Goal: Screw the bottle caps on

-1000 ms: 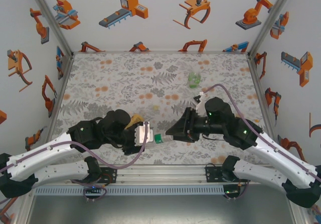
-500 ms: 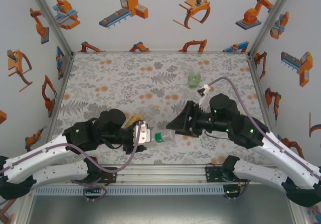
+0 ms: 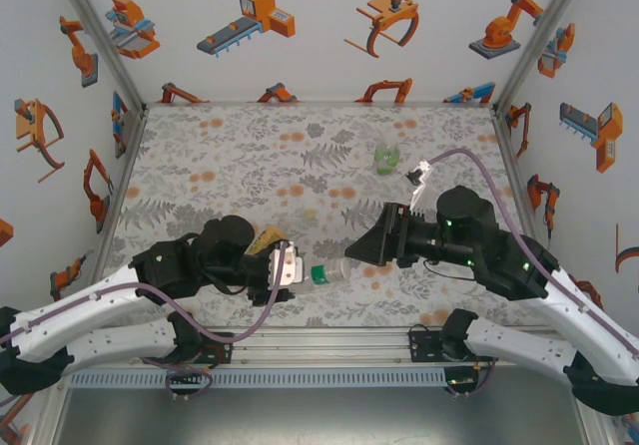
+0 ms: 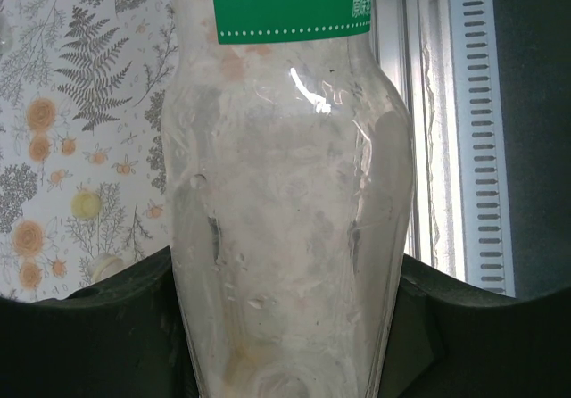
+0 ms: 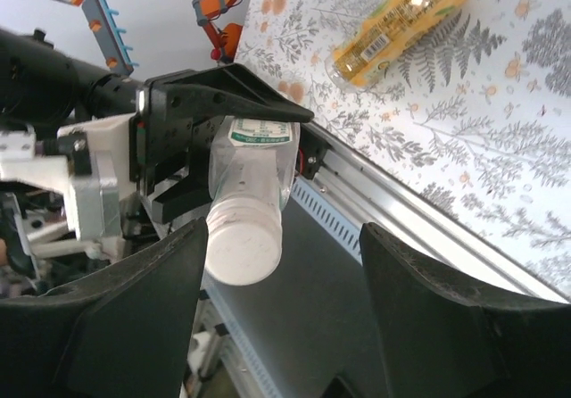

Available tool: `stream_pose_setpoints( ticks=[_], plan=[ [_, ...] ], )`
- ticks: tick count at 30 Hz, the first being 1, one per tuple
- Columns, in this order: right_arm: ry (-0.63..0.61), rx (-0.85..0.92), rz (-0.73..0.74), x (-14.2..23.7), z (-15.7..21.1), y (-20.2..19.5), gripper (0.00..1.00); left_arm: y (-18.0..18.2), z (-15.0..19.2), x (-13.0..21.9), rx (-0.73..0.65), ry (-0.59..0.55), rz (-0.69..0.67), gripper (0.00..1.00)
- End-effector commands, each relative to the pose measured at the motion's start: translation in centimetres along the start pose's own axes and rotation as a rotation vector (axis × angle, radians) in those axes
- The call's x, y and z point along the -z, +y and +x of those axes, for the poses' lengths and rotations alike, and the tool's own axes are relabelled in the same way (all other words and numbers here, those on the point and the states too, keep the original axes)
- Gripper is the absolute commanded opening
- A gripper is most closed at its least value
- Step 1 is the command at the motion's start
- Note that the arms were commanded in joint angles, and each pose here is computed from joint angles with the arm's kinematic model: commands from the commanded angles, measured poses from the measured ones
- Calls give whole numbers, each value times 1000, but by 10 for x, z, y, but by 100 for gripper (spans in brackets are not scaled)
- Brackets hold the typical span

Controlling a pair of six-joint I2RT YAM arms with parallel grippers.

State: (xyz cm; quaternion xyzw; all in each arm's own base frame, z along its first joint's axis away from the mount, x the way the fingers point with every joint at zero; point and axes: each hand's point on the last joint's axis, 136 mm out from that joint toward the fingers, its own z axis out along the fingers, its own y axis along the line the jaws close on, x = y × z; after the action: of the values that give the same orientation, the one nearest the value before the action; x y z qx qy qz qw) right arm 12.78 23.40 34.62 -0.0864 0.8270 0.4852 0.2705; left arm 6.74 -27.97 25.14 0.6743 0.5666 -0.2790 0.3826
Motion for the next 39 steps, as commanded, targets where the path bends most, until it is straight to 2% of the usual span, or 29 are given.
stream_pose_setpoints(
  ticks=[1,6,11,14,22,29,34,39],
  plan=[
    [-84,211,-117,15,-13,27,61,-4,-5,-4,-15,-28,25,18],
    [-153,546,-345,32,-4,63,59,-6,-11,-4,-9,-52,44,18],
    [-163,892,-443,39,18,71,60,-9,-16,-2,3,-74,62,18],
    [-144,988,-481,34,27,71,61,-8,-16,-2,12,-73,57,18],
    [-121,945,-502,13,30,66,62,3,-17,3,12,-66,-11,18],
    [-114,897,-509,3,31,62,60,3,-14,1,10,-59,-13,18],
    [-104,879,-528,2,33,64,56,3,-13,0,8,-59,-15,18],
    [-87,874,-538,5,36,64,47,4,-13,-1,4,-61,-18,18]
  ],
)
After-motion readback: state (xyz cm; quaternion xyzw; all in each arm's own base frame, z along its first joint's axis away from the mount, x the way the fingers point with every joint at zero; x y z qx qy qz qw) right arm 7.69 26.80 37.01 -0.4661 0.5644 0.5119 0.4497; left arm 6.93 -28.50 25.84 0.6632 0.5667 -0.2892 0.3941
